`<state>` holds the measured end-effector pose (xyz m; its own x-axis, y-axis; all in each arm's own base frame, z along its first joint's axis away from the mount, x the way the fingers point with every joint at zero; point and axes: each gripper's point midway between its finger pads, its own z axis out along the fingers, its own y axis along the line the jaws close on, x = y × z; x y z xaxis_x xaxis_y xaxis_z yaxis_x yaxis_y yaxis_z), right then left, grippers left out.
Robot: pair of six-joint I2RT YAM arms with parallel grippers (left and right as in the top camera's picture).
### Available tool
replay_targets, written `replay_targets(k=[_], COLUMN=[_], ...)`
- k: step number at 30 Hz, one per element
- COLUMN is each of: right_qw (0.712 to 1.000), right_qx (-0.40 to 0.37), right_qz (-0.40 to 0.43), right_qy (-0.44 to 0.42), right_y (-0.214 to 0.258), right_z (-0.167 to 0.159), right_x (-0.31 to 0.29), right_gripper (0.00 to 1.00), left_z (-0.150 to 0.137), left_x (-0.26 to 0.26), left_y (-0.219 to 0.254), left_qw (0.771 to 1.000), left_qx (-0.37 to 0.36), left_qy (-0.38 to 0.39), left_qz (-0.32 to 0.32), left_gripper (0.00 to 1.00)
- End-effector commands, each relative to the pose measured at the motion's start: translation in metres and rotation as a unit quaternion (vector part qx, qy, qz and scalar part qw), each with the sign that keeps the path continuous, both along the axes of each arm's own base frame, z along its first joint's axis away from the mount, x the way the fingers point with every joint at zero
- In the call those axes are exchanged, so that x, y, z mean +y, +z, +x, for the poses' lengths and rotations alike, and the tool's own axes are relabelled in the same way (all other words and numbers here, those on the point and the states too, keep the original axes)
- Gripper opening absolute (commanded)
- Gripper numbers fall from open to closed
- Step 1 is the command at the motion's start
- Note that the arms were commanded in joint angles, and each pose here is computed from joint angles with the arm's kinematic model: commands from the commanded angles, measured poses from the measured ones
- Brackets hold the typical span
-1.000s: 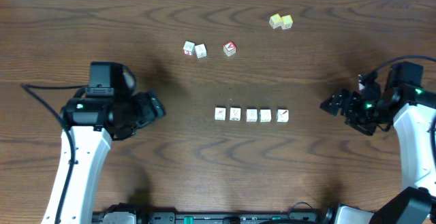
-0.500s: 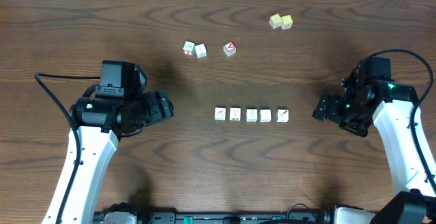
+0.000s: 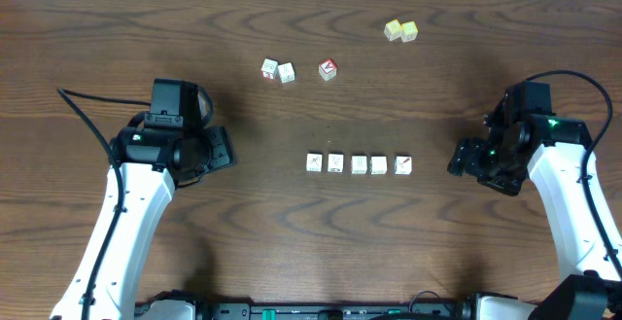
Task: Lift 5 blocks
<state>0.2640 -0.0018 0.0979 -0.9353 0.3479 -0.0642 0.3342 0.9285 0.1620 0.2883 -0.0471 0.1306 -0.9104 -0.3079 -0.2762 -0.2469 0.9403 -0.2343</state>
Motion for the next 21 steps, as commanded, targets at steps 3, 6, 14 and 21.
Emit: replay_targets(k=[3, 6, 14, 21], right_qw=[1.000, 1.000, 1.000, 0.999], right_qx=[0.000, -0.001, -0.016, -0.029], right_qz=[0.011, 0.010, 0.009, 0.008], right_qy=[0.004, 0.009, 0.013, 0.021], right_y=[0.001, 0.001, 0.002, 0.000], right_z=[-0.002, -0.001, 0.006, 0.012], right_x=[0.007, 0.009, 0.010, 0.014], right_gripper=[0.77, 0.78, 0.69, 0.36], left_z=[0.013, 0.024, 0.034, 0.037], left_x=[0.007, 0.013, 0.013, -0.030], left_y=[0.004, 0.009, 0.013, 0.010], left_qw=[0.999, 0.998, 0.997, 0.992], left_qx=[-0.032, -0.054, -0.075, -0.069], left_qy=[-0.005, 0.005, 0.009, -0.067], left_qz=[0.022, 0.028, 0.023, -0.079], left_gripper=[0.37, 0.47, 0.56, 0.37])
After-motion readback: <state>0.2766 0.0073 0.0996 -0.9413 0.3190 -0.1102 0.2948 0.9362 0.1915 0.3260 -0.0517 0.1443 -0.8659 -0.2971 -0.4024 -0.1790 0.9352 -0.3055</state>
